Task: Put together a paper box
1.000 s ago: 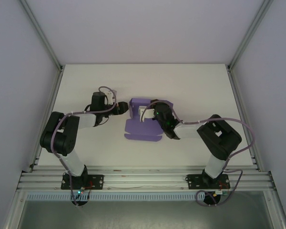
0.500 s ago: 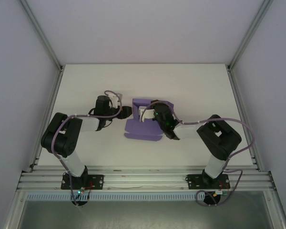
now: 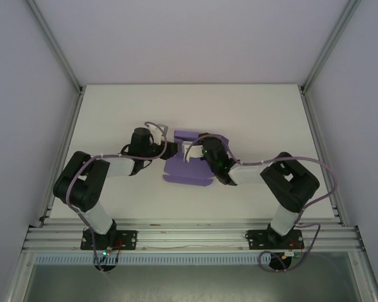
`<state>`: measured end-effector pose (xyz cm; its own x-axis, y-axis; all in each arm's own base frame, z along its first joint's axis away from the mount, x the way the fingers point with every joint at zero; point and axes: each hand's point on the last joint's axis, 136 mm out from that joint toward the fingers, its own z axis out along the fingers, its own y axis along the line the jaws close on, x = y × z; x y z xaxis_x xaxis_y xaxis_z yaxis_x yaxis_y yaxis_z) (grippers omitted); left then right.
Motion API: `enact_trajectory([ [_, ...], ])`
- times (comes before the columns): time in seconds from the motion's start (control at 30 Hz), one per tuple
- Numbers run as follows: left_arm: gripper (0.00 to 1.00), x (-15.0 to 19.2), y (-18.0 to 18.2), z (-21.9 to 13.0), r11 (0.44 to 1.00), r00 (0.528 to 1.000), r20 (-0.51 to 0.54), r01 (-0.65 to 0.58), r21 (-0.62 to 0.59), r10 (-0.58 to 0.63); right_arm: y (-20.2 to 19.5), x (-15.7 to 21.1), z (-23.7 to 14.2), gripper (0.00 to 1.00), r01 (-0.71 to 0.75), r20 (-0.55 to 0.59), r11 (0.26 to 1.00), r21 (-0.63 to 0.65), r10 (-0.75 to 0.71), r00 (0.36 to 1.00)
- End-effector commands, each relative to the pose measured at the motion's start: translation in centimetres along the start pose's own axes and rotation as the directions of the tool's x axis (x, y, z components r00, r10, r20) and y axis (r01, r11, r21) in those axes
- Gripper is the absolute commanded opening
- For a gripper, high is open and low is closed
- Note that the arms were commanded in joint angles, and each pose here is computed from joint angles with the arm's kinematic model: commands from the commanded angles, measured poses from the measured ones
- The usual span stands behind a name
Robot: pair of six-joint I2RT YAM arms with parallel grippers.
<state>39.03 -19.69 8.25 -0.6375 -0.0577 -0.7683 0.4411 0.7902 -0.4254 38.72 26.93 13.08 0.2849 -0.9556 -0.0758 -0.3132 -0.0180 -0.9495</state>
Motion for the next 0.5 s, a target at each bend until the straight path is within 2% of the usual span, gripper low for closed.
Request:
enact_trajectory([
  [0.0, 0.49, -1.2, 0.5, 0.7, 0.997, 0.998, 0.045, -0.05, -0.059, 0.052, -0.3, -0.2, -0.7, 0.0, -0.016, 0.0, 1.0, -0.003, 0.016, 1.0],
  [0.1, 0.49, -1.0, 0.2, 1.1, 0.995, 0.996, 0.067, -0.06, -0.085, 0.066, 0.3, -0.1, -0.8, 0.0, -0.004, -0.016, 1.0, -0.01, 0.004, 1.0],
  [0.23, 0.48, -0.9, 0.3, 1.2, 0.977, 0.985, 0.109, -0.113, -0.183, 0.135, 0.7, -0.2, -1.1, 0.0, -0.018, -0.018, 1.0, -0.016, 0.017, 1.0],
  [0.47, 0.49, -1.0, 0.2, 1.7, 0.977, 0.979, 0.138, -0.125, -0.176, 0.15, 1.4, -0.1, -1.3, 0.0, -0.042, -0.021, 0.998, -0.054, 0.041, 0.999],
])
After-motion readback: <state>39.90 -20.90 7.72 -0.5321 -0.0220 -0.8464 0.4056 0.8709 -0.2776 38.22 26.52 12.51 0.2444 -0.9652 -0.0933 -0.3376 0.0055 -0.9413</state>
